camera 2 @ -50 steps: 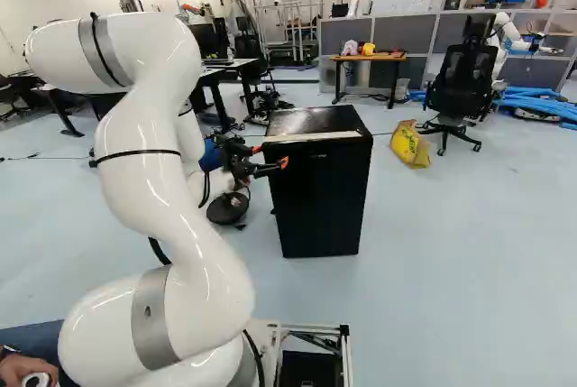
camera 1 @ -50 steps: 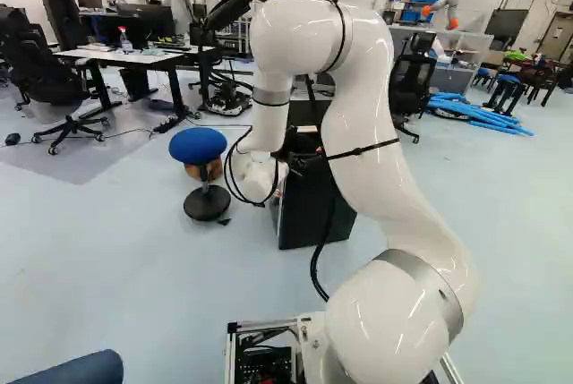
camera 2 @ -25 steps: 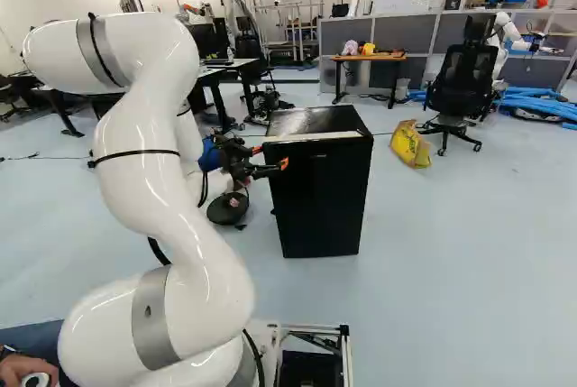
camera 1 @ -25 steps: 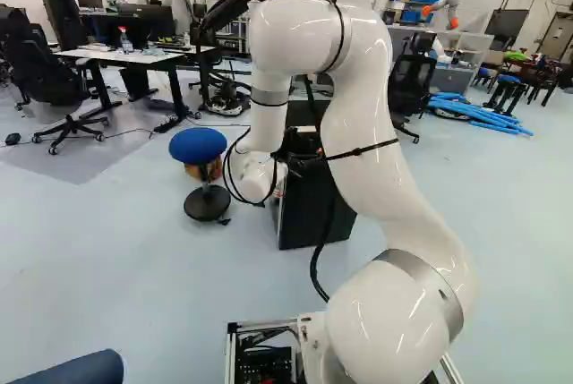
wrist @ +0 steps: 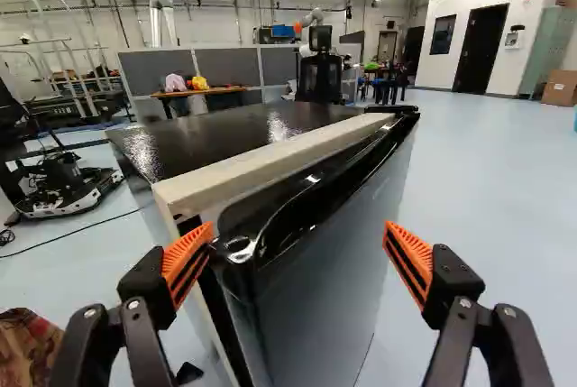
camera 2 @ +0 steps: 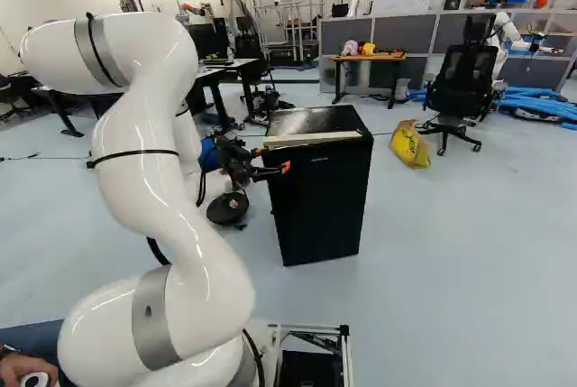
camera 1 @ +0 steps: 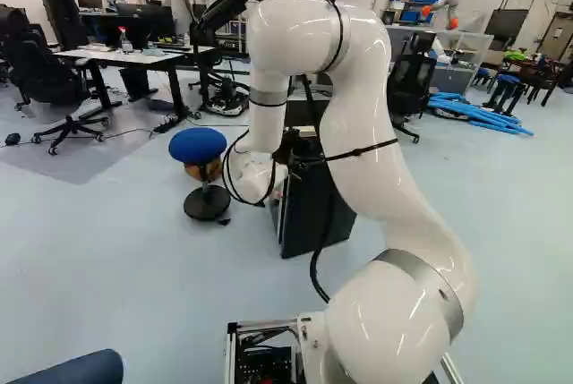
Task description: Grab a drink from the fridge
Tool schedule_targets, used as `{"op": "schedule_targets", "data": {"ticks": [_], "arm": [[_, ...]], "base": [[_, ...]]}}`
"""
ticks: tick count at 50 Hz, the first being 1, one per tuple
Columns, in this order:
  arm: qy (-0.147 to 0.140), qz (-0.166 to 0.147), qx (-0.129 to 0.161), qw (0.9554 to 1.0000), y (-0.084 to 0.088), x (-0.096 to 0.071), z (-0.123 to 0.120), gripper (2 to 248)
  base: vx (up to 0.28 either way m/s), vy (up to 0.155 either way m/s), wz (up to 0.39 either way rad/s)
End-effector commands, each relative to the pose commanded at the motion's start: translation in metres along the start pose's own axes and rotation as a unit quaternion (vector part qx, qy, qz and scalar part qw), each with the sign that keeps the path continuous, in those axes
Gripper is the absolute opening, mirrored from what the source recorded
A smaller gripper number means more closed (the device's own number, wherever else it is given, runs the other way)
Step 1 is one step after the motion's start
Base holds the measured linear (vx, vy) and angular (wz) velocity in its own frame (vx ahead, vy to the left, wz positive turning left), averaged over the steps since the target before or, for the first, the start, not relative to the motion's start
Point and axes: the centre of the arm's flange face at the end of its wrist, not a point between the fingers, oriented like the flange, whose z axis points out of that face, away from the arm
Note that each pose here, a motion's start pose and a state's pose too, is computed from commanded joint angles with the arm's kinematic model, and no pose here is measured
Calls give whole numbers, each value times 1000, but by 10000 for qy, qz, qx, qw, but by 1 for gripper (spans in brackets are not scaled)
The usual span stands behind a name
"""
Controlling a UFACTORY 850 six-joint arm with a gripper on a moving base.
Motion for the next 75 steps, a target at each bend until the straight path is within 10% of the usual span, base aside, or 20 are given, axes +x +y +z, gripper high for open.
{"op": "schedule_targets", "data": {"ticks": [75], "arm": [[10,-219,-900,9957,49,3,-43,247]], "base": [[0,0,0]]}}
